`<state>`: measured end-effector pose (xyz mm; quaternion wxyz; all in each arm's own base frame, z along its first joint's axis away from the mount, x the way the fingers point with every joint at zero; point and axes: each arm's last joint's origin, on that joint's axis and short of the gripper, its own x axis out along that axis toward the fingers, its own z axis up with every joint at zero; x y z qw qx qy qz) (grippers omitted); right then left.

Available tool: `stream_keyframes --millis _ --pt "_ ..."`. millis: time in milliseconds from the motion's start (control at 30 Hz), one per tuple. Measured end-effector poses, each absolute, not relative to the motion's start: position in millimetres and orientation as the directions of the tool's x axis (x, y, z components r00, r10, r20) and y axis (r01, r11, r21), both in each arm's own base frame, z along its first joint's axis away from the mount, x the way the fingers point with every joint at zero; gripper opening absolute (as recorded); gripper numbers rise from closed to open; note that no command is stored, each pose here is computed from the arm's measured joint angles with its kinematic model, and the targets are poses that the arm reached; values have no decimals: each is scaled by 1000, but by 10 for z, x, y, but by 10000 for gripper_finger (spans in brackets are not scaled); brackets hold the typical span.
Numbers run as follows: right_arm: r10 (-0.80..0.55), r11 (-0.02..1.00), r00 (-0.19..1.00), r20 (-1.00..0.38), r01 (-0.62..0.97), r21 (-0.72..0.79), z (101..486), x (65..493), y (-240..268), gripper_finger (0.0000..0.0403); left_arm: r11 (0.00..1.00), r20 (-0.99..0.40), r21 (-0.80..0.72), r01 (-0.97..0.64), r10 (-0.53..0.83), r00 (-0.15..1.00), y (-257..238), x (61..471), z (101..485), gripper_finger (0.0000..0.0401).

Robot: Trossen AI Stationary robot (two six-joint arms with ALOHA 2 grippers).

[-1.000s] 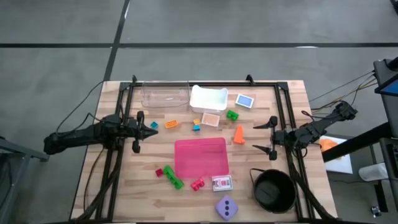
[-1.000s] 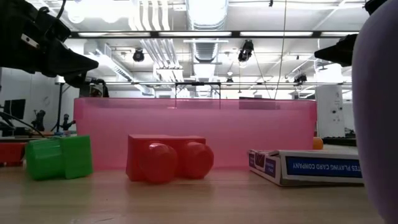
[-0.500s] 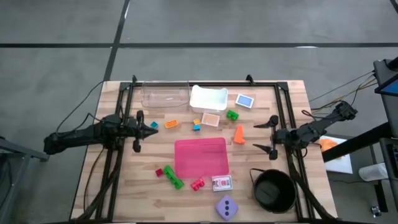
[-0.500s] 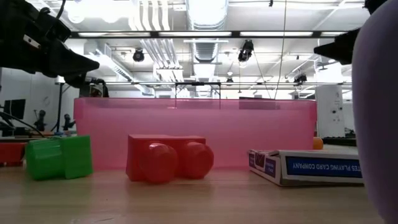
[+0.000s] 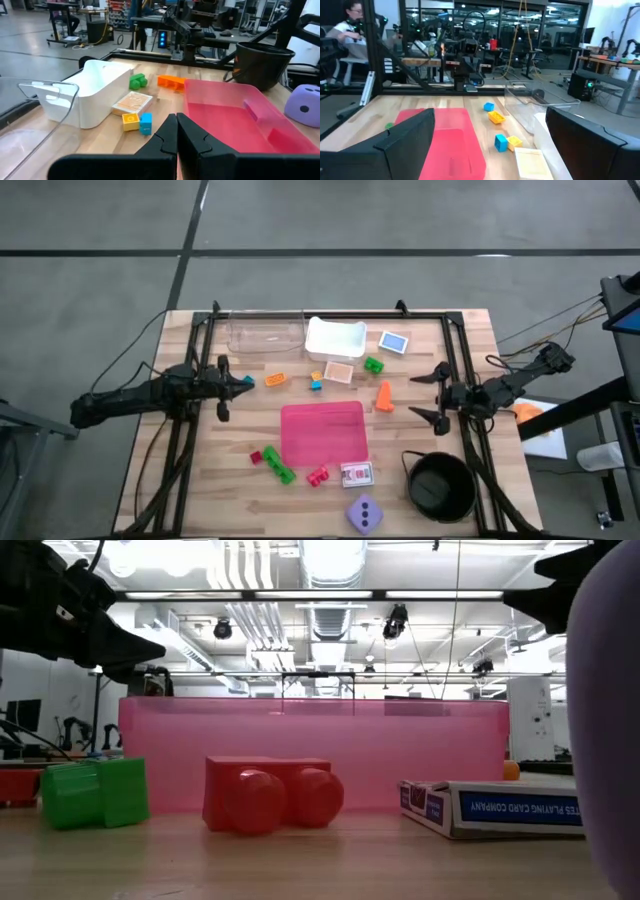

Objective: Pick & Place Toys
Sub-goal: Put the left yellow game piece into the transparent bin

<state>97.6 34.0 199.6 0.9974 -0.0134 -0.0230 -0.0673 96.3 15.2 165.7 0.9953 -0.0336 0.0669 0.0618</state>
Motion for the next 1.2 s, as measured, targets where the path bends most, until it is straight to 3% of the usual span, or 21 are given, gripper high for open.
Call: stream_keyframes --millis 333,1200 --pt "-269 963 961 70 270 1 2030 981 307 380 988 -137 -54 -145 137 981 157 962 1658 1" --pt "-167 984 983 77 162 71 2039 1037 362 380 973 -180 -72 -218 202 963 179 976 1627 15"
